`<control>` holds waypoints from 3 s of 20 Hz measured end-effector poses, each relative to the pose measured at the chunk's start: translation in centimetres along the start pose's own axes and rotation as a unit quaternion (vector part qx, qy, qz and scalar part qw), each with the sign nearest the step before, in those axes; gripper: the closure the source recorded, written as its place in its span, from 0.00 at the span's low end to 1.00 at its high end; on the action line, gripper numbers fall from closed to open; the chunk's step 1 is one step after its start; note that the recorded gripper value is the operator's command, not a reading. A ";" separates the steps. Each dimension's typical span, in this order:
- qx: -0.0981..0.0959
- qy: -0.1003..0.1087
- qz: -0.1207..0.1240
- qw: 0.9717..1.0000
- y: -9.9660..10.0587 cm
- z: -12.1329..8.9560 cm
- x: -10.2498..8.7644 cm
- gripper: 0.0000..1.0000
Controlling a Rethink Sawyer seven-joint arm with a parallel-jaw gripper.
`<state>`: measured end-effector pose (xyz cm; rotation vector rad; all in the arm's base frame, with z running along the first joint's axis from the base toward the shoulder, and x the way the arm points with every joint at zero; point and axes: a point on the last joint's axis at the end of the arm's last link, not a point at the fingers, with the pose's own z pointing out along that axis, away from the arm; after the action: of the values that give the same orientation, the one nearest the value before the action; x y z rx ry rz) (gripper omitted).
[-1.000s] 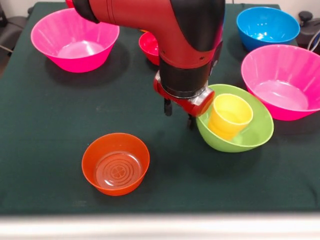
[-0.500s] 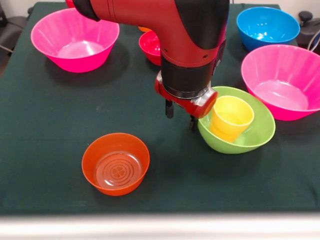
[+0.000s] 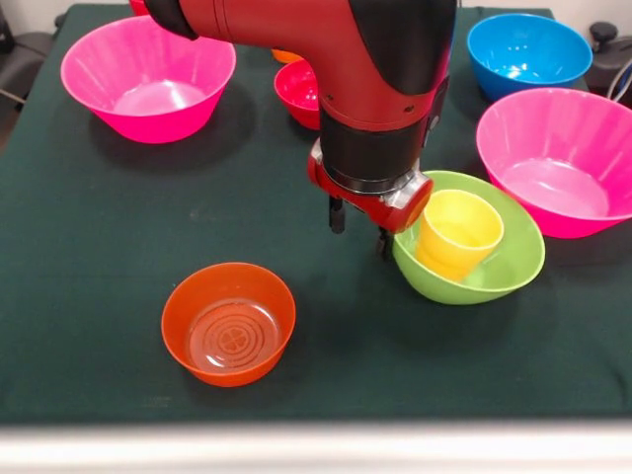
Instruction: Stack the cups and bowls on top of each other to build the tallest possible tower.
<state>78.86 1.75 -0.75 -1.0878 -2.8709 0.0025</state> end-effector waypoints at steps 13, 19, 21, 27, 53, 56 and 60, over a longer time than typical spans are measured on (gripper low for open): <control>0.004 0.021 -0.004 1.000 1.0 -3.1 -0.4 0.00; 0.003 0.023 -0.007 1.000 1.6 -5.3 -0.7 0.00; 0.001 0.021 -0.010 1.000 2.1 -6.4 -0.7 0.00; -0.007 0.010 -0.016 1.000 3.2 -7.5 -0.8 0.00; -0.019 0.015 -0.024 0.999 4.3 -2.6 0.3 0.00; -0.018 0.007 -0.027 0.999 4.3 -2.0 0.2 0.00; -0.015 0.001 -0.031 0.999 4.2 -0.9 0.4 0.00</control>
<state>81.44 5.13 0.03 -1.0035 -2.9097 -0.0452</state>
